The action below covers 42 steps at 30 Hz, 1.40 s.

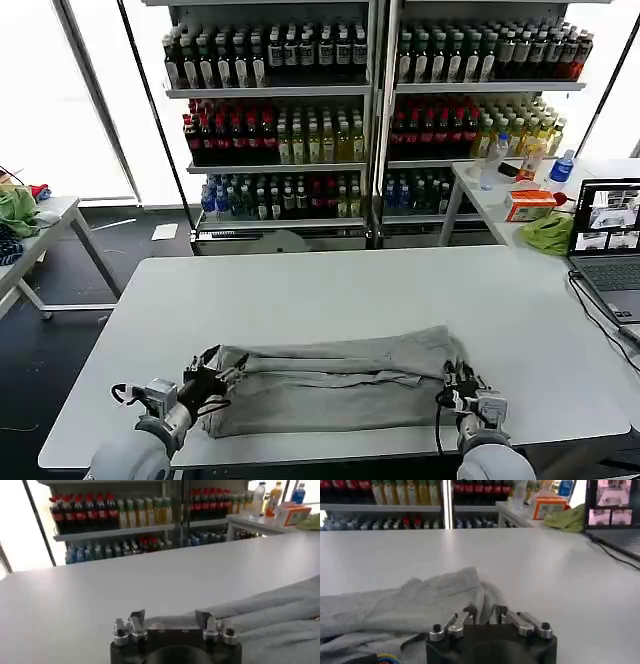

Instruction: Fold and organize the clothes.

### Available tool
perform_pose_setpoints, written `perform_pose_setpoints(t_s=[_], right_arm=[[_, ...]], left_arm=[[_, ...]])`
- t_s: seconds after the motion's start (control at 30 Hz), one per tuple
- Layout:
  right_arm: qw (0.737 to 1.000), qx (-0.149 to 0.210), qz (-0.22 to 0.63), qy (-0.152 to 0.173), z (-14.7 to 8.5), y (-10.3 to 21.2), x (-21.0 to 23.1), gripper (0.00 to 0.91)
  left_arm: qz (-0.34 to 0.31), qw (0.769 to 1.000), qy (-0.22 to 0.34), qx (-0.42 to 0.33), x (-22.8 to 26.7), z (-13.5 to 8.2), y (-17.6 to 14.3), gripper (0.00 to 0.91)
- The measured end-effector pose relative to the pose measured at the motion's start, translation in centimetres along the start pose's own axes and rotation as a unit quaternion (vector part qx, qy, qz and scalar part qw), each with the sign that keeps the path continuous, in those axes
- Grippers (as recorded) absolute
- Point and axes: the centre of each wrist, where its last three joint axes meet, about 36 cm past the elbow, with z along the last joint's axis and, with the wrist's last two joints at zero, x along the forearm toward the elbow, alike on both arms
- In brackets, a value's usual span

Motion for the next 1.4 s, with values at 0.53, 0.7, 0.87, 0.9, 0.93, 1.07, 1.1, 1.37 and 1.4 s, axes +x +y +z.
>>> perform_pose_setpoints(t_s=[0.53, 0.7, 0.87, 0.9, 0.93, 1.07, 1.1, 1.37, 1.4], right_arm=[[0.998, -0.018, -0.008, -0.063, -3.9, -0.9, 2.7, 0.907], [0.997, -0.021, -0.011, -0.074, -4.5, -0.9, 3.0, 0.907], [0.996, -0.022, -0.016, -0.080, -4.9, -0.9, 3.4, 0.907], [0.996, -0.022, -0.017, -0.081, -4.9, -0.8, 3.5, 0.907], [0.996, -0.022, -0.017, -0.081, -4.9, -0.8, 3.5, 0.907], [0.996, -0.024, -0.020, -0.082, -4.8, -0.7, 3.7, 0.907], [0.996, -0.024, -0.020, -0.081, -4.8, -0.7, 3.7, 0.907], [0.996, -0.028, -0.020, -0.084, -4.8, -0.9, 3.8, 0.907], [0.996, -0.028, -0.020, -0.085, -4.9, -0.9, 3.8, 0.907]], left_arm=[[-0.037, 0.997, 0.006, 0.073, 0.7, 1.4, -0.3, 0.907], [-0.045, 0.994, 0.014, 0.097, 0.4, 2.5, -0.9, 0.907], [-0.049, 0.992, 0.017, 0.115, 0.3, 3.1, -1.3, 0.907], [-0.050, 0.992, 0.019, 0.118, 0.3, 3.2, -1.4, 0.907], [-0.050, 0.991, 0.020, 0.120, 0.3, 3.4, -1.5, 0.907], [-0.051, 0.990, 0.023, 0.128, 0.1, 3.7, -1.8, 0.695], [-0.051, 0.990, 0.023, 0.130, 0.0, 3.8, -1.8, 0.655], [-0.050, 0.989, 0.024, 0.137, -0.4, 4.3, -2.1, 0.000], [-0.049, 0.989, 0.024, 0.138, -0.4, 4.4, -2.2, 0.000]])
